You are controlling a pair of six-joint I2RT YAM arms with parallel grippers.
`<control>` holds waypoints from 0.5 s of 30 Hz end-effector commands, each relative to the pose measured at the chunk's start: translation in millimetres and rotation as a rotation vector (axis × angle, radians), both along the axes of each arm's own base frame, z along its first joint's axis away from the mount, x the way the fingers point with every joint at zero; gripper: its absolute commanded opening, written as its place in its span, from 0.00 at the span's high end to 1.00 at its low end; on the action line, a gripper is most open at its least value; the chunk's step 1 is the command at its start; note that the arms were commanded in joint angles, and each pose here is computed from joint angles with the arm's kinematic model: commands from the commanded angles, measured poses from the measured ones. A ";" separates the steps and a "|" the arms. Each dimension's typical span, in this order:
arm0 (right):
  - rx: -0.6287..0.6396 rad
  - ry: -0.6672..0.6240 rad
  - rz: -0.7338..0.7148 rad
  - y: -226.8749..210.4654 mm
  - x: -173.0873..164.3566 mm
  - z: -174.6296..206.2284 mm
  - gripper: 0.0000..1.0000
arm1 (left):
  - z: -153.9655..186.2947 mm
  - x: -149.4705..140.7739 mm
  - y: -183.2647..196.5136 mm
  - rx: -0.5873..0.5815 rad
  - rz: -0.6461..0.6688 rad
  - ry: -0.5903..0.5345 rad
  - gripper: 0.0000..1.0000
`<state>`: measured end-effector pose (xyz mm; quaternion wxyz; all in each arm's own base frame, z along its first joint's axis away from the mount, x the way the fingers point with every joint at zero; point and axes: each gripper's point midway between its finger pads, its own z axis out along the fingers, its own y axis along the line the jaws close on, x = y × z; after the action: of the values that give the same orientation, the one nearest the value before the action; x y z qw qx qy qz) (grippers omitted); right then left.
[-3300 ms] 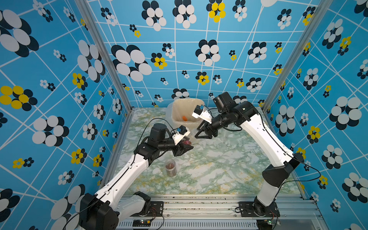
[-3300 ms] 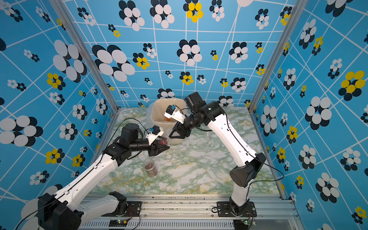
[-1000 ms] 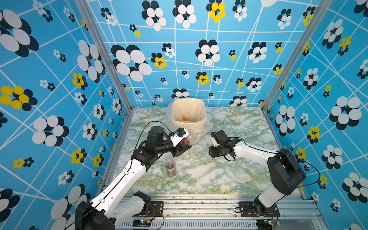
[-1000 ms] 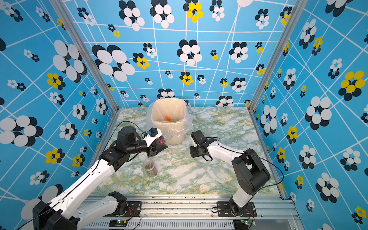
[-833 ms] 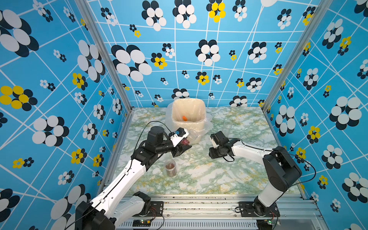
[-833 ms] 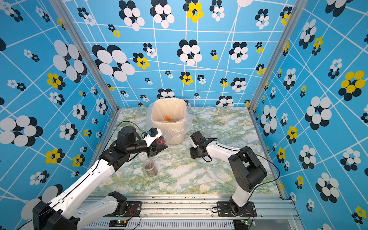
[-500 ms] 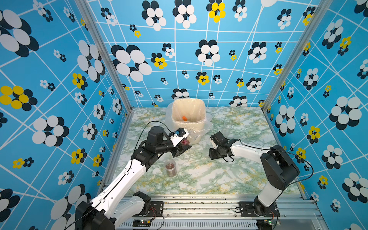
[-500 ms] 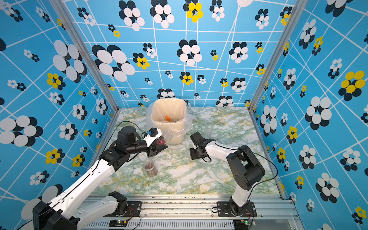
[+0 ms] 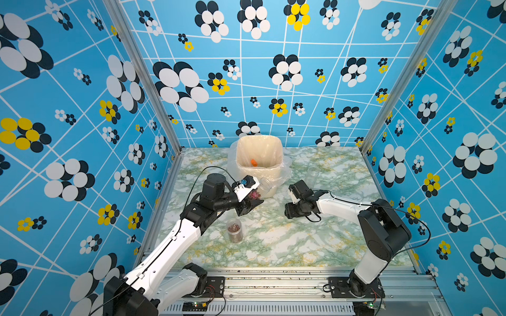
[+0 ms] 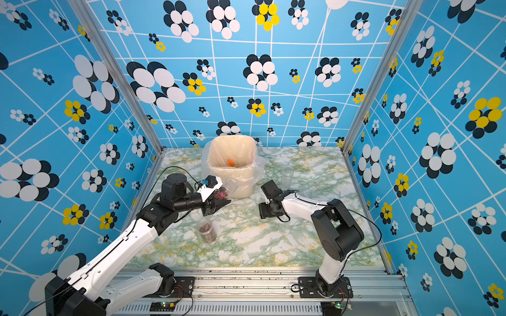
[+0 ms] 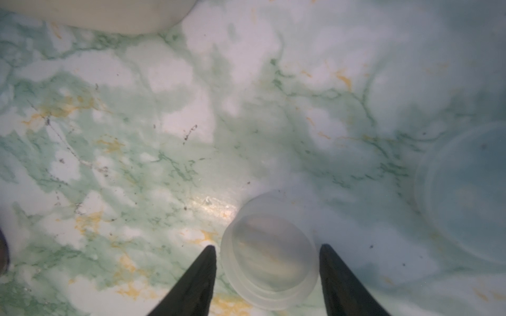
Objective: Empty the moldy dried flower tea in the jars
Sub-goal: Place the lid at the center of the board.
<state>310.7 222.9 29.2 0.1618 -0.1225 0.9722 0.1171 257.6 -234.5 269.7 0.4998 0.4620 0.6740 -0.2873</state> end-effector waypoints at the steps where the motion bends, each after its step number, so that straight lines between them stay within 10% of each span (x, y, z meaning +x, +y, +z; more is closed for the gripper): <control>1: 0.008 -0.001 -0.007 1.4 3.9 8.7 0.36 | 1.9 -2.5 -2.6 -0.011 -0.016 -0.021 1.00; 15: -0.074 -0.061 -0.031 -16.4 9.0 24.4 0.33 | 1.3 -2.7 -2.3 -0.010 -0.015 -0.020 1.00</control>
<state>314.3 216.5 39.3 0.1745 -0.1202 0.9722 0.0997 257.6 -234.5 269.4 0.4997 0.4620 0.6741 -0.2873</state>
